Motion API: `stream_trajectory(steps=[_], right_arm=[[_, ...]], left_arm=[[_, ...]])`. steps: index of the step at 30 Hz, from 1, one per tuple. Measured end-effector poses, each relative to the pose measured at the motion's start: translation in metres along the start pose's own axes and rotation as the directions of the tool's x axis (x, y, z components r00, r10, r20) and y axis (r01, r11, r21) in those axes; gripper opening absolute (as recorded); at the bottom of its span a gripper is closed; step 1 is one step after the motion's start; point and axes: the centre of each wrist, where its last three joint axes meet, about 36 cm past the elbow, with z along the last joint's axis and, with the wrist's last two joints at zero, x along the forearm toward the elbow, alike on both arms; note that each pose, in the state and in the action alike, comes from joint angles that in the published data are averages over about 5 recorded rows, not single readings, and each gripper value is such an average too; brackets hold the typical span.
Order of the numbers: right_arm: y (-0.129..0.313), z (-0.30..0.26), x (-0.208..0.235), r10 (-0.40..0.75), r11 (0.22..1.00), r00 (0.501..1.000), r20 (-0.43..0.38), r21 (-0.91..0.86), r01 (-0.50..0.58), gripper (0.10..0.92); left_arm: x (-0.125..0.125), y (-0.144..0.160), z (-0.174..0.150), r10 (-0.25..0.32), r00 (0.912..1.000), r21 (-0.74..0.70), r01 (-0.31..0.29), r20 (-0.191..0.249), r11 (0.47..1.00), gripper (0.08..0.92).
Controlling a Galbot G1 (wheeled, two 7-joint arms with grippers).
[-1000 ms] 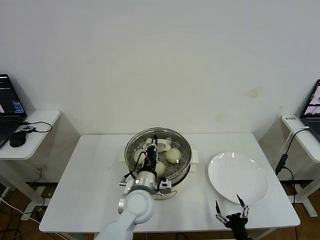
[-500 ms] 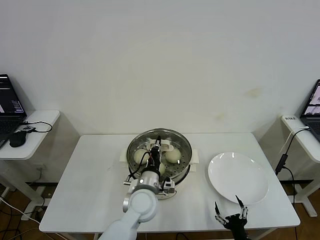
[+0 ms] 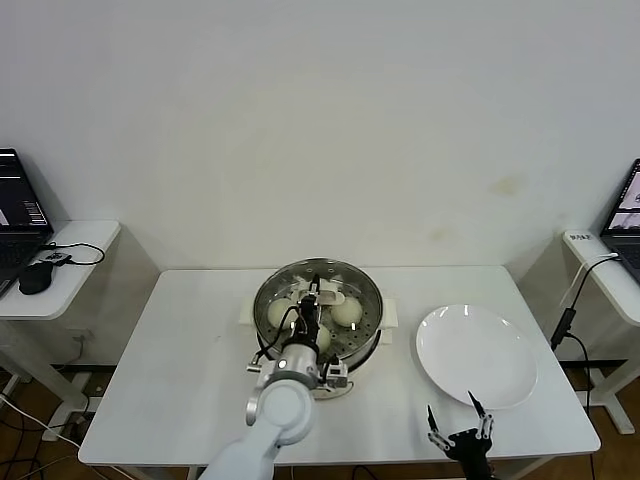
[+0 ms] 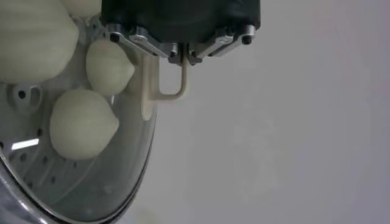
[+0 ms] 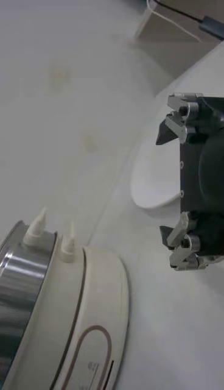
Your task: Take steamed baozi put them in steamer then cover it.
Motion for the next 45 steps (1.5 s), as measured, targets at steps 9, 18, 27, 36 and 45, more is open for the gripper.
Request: stream_trajectory(steps=[9,18,27,36,45], right_arm=[[0.001,0.0,0.0,-0.007,1.0,1.0,0.001,0.001,0.007,0.823],[0.003,-0.001,0.0,-0.012,1.0,1.0,0.003,0.004,0.012,0.823],[0.001,-0.001,0.002,-0.016,1.0,1.0,0.004,0.004,0.016,0.823],[-0.006,-0.002,0.007,-0.027,1.0,0.999,0.029,-0.003,0.027,0.823],[-0.014,-0.006,0.009,-0.064,0.997,0.997,0.032,-0.038,0.065,0.823]], left_arm=[[0.004,0.0,0.002,-0.006,1.0,0.011,0.006,0.002,1.0,0.28],[0.021,0.008,0.008,-0.031,0.9995,0.036,0.031,0.002,0.999,0.54],[0.072,0.027,0.026,-0.064,0.9979,0.152,0.061,0.013,0.987,0.786],[0.135,0.016,0.081,-0.034,0.9993,0.52,0.021,0.016,0.854,0.823],[0.192,-0.011,0.124,-0.002,0.9955,0.885,0.085,-0.095,0.457,0.823]])
